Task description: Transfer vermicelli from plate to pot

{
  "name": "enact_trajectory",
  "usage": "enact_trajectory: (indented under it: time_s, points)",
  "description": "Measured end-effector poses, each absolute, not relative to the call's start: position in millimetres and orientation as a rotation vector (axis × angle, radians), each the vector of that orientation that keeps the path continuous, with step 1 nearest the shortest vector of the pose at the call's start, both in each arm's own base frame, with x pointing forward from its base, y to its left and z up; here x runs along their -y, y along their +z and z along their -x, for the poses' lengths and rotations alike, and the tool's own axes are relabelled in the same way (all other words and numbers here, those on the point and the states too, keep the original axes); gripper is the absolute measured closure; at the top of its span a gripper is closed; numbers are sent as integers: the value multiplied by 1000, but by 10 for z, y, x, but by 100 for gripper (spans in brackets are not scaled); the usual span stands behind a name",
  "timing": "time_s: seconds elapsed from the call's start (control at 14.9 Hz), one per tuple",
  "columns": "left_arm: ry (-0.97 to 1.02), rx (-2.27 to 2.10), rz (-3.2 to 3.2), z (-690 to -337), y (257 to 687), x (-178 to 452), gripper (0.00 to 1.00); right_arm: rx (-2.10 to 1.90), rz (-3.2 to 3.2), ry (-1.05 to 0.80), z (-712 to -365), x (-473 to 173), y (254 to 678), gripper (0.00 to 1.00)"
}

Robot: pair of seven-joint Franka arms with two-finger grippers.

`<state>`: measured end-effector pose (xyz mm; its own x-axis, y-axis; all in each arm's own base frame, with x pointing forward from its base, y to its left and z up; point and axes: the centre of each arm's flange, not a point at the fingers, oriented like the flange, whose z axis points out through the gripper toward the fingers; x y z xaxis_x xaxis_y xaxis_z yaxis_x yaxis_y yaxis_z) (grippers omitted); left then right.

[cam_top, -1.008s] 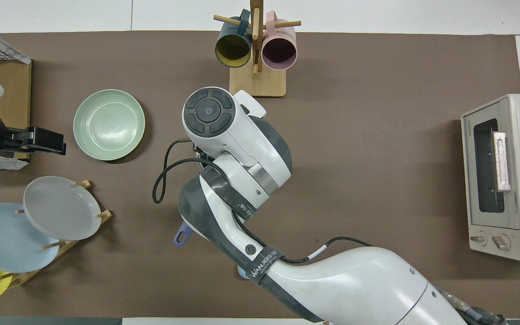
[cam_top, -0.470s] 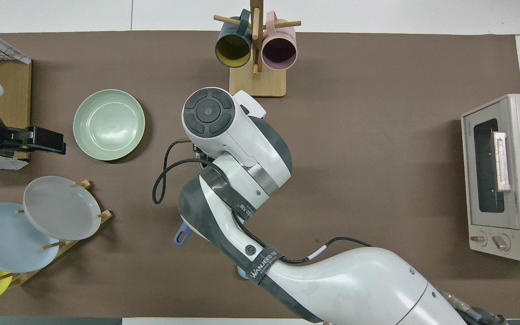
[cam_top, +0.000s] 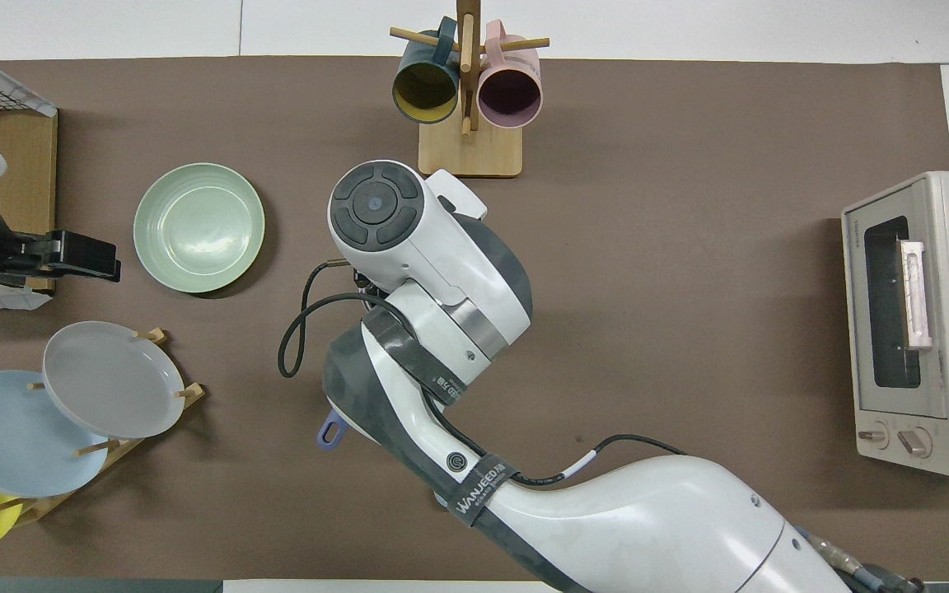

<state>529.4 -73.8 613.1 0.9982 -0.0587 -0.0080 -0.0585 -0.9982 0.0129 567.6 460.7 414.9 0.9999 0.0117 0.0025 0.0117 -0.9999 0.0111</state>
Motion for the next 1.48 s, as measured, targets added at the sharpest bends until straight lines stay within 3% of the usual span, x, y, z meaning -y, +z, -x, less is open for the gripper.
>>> enact_trajectory:
  time_s: [0.27,0.67,1.08,1.48]
  points:
    - [-13,92,-3128,-5294,6131,738,0,50,-3153,76,-5799,-4315,4617,0]
    - [-13,92,-3128,-5294,6131,738,0,247,-3107,56,-5856,-3266,5630,0]
    - [-13,92,-3128,-5294,6131,738,0,183,-3068,-33,-5846,-2119,6066,0]
    - [-13,92,-3128,-5294,6131,738,0,114,-3087,-111,-5613,-696,6463,0]
